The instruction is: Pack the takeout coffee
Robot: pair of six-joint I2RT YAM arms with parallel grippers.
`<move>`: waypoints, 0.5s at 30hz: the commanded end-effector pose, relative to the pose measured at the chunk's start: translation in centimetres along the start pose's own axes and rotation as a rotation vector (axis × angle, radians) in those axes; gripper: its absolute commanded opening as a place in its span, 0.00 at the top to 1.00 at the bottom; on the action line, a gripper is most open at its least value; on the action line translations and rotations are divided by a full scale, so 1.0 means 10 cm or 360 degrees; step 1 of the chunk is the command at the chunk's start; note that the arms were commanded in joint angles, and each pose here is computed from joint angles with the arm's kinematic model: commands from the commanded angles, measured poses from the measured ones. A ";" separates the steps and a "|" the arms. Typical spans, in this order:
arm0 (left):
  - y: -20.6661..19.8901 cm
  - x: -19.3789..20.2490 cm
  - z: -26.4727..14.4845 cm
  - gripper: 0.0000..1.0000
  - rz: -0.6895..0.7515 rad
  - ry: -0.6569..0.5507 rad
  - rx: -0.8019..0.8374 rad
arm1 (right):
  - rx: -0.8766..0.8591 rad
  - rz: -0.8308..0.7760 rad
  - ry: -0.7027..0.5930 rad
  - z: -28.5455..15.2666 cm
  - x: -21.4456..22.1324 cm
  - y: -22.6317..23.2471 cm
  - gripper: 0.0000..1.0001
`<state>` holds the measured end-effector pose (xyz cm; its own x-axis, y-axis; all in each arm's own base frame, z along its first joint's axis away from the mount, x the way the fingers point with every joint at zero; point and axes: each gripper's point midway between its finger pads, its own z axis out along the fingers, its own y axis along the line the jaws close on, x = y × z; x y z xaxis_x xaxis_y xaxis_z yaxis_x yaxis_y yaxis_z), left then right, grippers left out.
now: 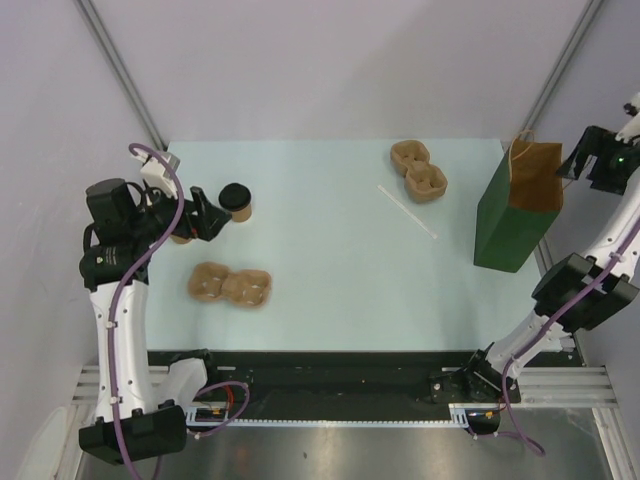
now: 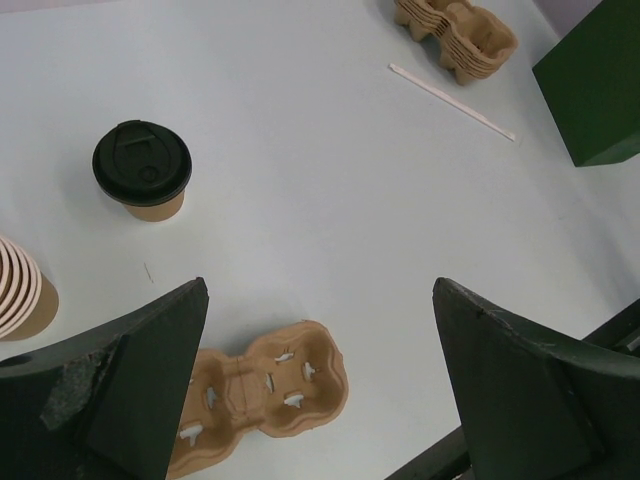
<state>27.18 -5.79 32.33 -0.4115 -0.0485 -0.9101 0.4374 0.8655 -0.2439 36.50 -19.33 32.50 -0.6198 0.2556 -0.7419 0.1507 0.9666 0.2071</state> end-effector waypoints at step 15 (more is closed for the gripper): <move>0.01 -0.09 0.10 0.01 0.0004 -0.0061 0.0053 | 0.0036 -0.0167 -0.0024 0.03 -0.12 0.43 1.00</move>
<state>28.42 -5.69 31.40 -0.4208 -0.0697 -0.9045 0.4324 0.8611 -0.2675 38.70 -15.89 28.62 -0.7118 0.2180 -0.6676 0.1287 0.9750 0.1812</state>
